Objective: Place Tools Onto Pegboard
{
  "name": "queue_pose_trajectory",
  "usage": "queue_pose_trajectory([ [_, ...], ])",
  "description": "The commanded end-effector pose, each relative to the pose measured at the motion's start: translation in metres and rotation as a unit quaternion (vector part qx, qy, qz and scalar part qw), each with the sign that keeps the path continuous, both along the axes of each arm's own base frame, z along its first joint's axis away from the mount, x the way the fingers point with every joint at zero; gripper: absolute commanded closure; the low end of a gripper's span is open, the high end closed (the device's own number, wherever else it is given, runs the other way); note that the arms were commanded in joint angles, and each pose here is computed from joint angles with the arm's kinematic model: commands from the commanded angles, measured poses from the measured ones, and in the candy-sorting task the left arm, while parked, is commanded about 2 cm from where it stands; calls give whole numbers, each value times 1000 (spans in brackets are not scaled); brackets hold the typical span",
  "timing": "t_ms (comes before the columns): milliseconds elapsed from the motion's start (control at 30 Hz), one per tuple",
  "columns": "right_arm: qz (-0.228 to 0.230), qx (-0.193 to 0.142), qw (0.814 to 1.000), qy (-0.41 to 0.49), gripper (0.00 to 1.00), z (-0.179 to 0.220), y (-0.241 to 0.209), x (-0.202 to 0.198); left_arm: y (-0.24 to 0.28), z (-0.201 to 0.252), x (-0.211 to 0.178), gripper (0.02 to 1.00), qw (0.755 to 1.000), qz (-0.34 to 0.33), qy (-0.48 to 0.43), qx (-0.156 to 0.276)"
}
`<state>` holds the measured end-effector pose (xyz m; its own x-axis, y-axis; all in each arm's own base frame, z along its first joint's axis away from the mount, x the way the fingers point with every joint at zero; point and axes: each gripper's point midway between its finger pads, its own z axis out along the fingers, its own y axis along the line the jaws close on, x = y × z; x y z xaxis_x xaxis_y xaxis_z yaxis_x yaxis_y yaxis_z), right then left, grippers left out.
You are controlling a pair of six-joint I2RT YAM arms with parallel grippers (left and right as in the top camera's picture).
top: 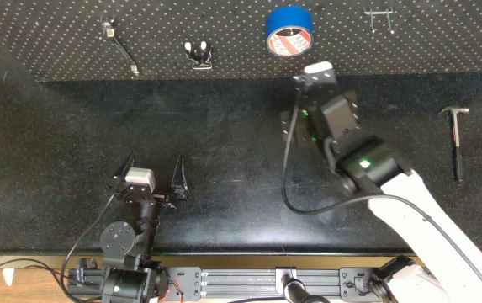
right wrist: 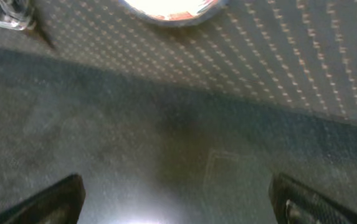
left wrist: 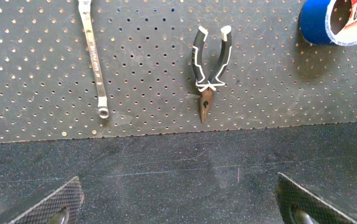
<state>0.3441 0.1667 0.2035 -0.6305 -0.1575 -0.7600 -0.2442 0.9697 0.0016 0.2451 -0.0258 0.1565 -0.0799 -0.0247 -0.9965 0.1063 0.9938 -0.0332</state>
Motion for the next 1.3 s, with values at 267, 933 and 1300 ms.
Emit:
queue_pose_trajectory([
  [267,-232,-80,939,242,38,-67,-194,-117,1,-1,0,23,1000,5,1,-7],
  [933,-107,-38,962,248,36,-162,-332,-99,1,0,0,23,1000,5,1,-7],
  [1300,-100,-60,963,241,36,-174,-349,-84,1,-1,0,23,1000,5,1,-7],
])
